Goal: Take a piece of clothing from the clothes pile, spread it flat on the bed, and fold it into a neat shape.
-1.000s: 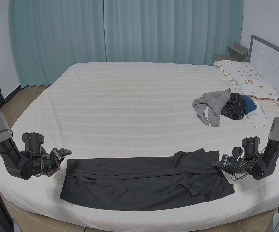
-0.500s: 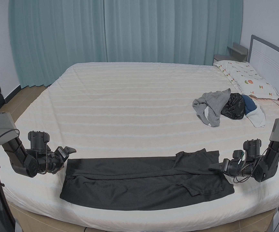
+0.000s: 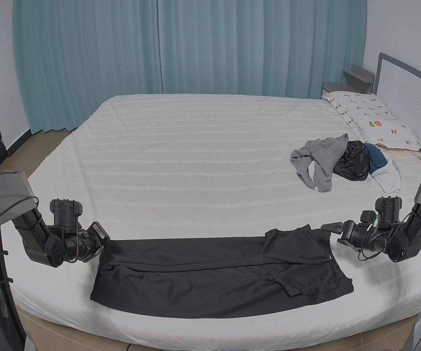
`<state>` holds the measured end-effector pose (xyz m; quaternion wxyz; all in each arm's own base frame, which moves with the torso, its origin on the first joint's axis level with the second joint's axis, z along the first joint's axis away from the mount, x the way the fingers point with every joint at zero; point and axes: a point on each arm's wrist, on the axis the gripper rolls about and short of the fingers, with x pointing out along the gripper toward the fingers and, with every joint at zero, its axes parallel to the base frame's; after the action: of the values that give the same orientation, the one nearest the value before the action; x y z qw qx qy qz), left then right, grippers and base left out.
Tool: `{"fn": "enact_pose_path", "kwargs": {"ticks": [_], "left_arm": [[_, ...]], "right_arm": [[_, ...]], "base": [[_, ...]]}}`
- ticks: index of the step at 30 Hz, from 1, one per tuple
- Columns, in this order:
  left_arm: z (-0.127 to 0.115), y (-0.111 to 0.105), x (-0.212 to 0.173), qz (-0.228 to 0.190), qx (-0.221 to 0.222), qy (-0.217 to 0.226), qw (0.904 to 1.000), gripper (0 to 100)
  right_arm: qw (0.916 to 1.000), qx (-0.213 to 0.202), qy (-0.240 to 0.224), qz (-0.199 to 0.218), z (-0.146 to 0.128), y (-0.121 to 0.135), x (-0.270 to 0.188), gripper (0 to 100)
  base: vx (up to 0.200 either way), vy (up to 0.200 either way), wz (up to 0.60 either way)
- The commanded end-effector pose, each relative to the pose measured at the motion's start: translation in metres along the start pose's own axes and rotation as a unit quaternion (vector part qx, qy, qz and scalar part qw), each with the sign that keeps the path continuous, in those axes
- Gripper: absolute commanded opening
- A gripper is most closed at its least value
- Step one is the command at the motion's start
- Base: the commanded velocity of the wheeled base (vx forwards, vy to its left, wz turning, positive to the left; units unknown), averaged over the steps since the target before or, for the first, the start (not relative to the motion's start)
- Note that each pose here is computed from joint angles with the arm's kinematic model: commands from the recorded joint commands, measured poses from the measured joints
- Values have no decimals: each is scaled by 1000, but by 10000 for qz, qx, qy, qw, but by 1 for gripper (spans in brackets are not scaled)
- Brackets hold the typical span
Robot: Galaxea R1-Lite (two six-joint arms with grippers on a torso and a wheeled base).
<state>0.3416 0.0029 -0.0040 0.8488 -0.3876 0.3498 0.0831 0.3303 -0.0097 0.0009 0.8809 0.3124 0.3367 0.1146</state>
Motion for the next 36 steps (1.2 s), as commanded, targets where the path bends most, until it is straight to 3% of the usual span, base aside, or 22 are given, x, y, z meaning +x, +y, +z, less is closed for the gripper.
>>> {"fn": "enact_pose_path", "kwargs": {"ticks": [1,6,7,16,20,27,28,33,34,36], "left_arm": [[2,4,4,123,-44,-92,9999,0],[4,2,4,71,-224,-163,9996,0],[4,2,4,66,-231,-168,9996,0],[3,3,6,87,-242,-158,9995,0],[3,3,6,87,-242,-158,9995,0],[3,2,5,79,-236,-158,9996,0],[2,3,5,84,-237,-153,9996,0],[2,3,4,84,-252,-153,9995,0],[2,3,4,84,-252,-153,9995,100],[2,3,4,84,-261,-143,9995,100]], "right_arm": [[9996,153,83,-208,1,-11,20,100],[9989,240,91,-384,2,-19,41,100],[9989,245,85,-381,2,-19,42,0],[9986,406,-2,-325,11,-19,51,0],[9972,678,-150,-281,18,-17,53,0],[9970,703,-133,-292,17,-18,54,0],[9970,701,-110,-308,15,-18,54,100],[9970,709,-107,-293,15,-17,52,100],[9969,724,-103,-286,15,-16,51,100],[9969,729,-105,-276,15,-15,48,100]], "base": [[0,0,0],[0,0,0],[0,0,0],[0,0,0],[0,0,0],[0,0,0],[0,0,0],[0,0,0],[0,0,0],[0,0,0]]}}
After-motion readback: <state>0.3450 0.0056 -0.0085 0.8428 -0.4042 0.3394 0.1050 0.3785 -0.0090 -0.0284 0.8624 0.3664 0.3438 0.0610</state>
